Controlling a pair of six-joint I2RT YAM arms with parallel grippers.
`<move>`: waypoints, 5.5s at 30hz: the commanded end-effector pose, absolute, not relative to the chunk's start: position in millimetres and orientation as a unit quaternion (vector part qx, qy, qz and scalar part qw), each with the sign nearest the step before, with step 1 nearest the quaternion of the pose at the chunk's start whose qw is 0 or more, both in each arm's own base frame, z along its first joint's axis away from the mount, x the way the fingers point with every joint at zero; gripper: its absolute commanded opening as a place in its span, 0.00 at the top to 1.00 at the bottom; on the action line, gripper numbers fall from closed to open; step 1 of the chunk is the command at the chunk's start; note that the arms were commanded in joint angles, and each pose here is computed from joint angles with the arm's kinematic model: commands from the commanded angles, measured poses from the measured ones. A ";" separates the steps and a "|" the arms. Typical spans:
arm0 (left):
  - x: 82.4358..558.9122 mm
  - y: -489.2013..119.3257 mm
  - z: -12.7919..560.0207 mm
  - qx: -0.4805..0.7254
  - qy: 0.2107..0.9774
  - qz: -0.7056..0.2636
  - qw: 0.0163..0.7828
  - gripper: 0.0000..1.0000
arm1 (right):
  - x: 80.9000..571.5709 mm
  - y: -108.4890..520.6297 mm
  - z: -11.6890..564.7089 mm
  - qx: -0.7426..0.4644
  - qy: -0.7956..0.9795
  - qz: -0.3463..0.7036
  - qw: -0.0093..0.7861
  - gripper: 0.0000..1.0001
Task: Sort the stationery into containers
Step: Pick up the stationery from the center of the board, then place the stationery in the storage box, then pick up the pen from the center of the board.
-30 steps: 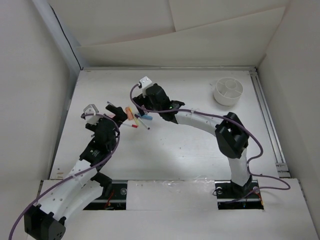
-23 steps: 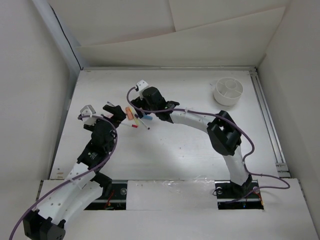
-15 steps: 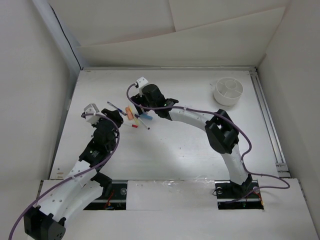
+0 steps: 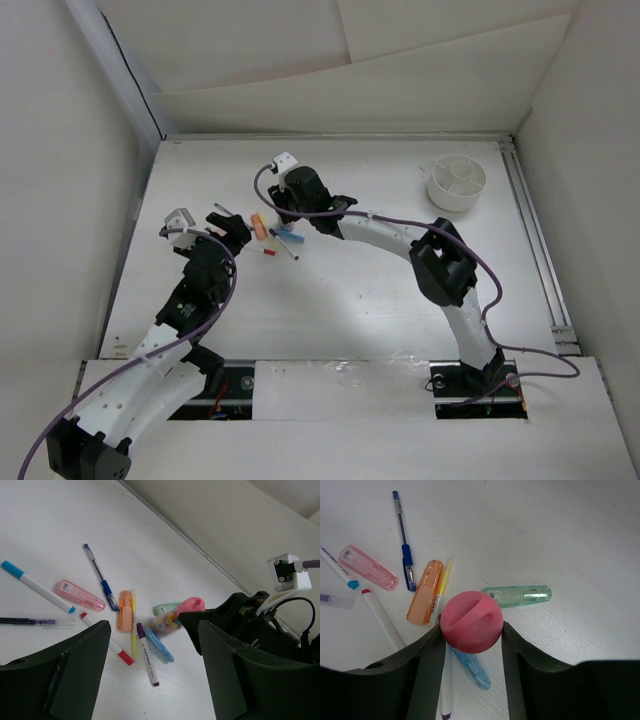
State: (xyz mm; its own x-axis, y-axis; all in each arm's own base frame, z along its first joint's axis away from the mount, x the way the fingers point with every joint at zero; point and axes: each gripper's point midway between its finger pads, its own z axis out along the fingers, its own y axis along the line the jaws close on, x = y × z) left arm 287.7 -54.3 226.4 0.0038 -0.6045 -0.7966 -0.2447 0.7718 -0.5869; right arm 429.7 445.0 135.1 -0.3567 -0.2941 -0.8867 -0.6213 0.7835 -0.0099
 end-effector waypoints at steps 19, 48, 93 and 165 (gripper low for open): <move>293.7 -69.8 236.4 -0.285 0.693 -0.171 0.640 0.32 | 462.7 357.8 302.4 -0.172 0.736 0.172 0.632 0.69; 308.4 -107.1 225.1 -0.217 0.730 -0.206 0.615 0.34 | 527.1 -47.7 275.6 0.214 0.751 -0.093 0.618 0.71; 307.1 -108.4 232.6 -0.213 0.723 -0.221 0.619 0.34 | 496.5 21.8 284.7 0.157 0.764 -0.047 0.624 0.16; 295.1 -92.0 242.0 -0.242 0.705 -0.217 0.631 0.38 | 374.5 405.3 34.6 -0.361 0.823 0.207 0.386 0.55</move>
State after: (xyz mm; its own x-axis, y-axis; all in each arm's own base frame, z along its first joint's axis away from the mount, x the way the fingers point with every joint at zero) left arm 294.0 -95.4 223.2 -0.1340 -0.5900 -0.7962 -0.0796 0.8073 -0.5848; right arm 380.4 406.9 32.0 -0.4493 -0.4309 -0.7826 -0.7527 0.6544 0.0718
